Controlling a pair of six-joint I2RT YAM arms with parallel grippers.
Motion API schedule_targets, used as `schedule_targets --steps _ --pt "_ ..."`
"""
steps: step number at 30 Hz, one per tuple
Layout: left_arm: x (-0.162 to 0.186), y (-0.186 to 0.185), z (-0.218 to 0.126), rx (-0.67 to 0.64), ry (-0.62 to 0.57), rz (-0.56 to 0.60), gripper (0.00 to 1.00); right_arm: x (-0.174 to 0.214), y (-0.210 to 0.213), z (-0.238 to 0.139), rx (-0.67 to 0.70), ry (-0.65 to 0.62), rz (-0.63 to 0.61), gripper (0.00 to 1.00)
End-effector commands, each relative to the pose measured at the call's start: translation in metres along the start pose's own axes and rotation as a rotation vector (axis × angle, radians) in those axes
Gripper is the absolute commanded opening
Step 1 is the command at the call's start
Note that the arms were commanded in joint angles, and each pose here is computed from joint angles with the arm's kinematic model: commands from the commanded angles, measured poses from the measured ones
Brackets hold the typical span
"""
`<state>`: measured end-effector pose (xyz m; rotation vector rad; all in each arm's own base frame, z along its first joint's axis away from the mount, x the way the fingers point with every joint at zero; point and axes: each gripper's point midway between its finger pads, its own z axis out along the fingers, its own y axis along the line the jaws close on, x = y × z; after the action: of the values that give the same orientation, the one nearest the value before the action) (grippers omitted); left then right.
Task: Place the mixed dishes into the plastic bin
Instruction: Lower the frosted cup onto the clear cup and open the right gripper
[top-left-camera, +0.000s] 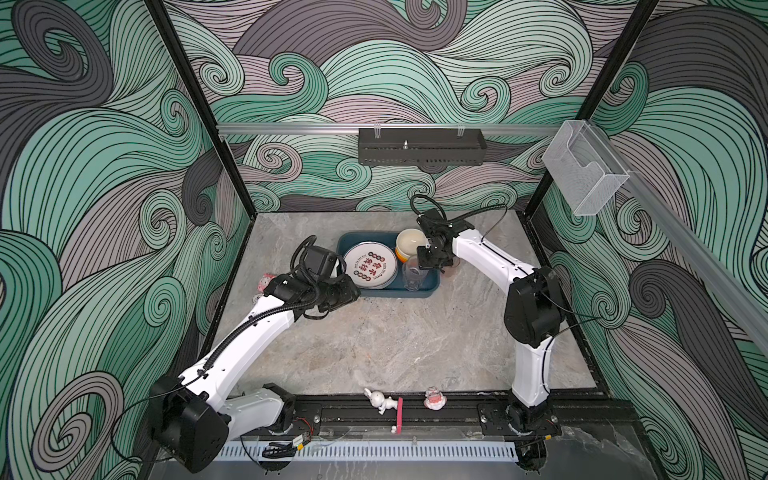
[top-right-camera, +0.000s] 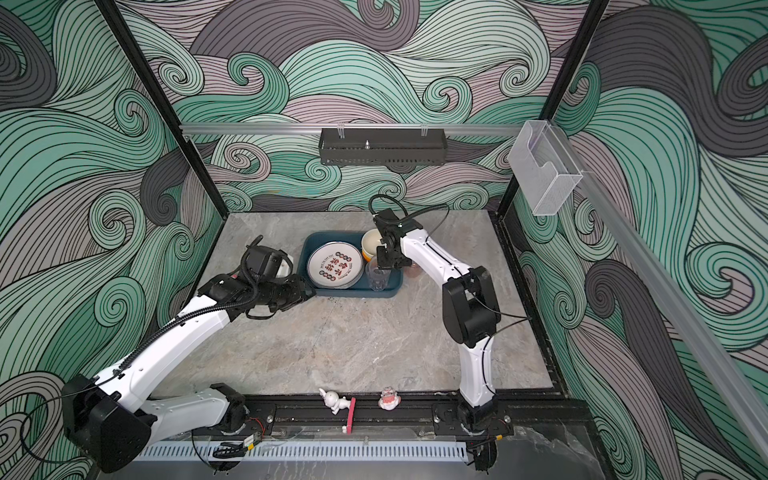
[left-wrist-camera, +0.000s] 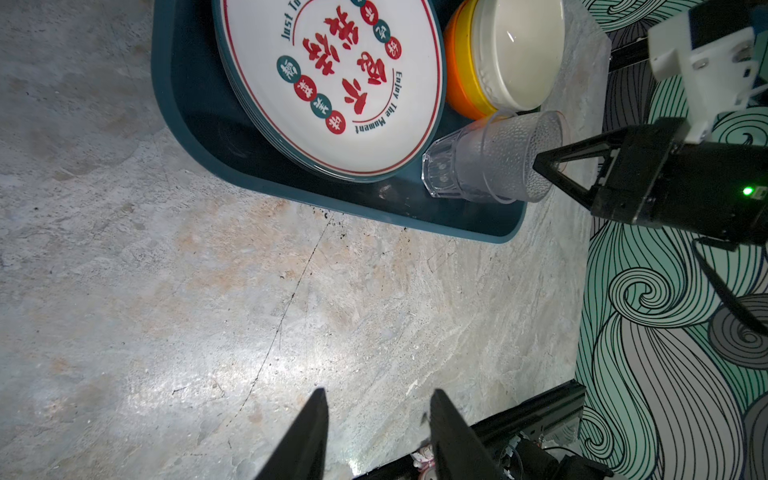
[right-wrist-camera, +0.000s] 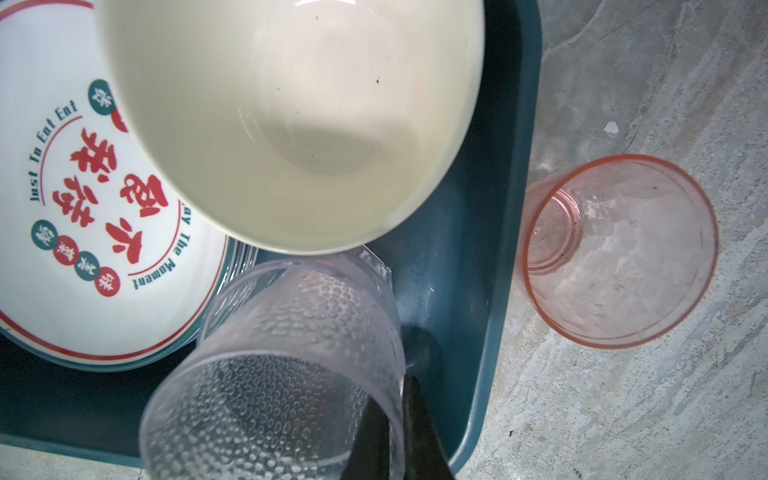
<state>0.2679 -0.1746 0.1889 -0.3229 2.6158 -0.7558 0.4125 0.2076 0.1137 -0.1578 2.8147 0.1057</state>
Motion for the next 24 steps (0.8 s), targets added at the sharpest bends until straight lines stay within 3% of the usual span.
schedule_targets --steps 1,12,24 --pt "-0.002 -0.001 -0.003 0.013 -0.007 -0.018 0.43 0.003 -0.001 0.002 0.029 0.021 -0.014 0.14" --pt "0.000 0.000 -0.003 0.016 0.001 -0.024 0.43 -0.007 0.005 -0.013 0.008 -0.018 -0.017 0.23" --pt "0.003 -0.013 0.001 0.081 0.041 0.004 0.44 -0.010 -0.004 -0.063 -0.007 -0.116 -0.007 0.29"
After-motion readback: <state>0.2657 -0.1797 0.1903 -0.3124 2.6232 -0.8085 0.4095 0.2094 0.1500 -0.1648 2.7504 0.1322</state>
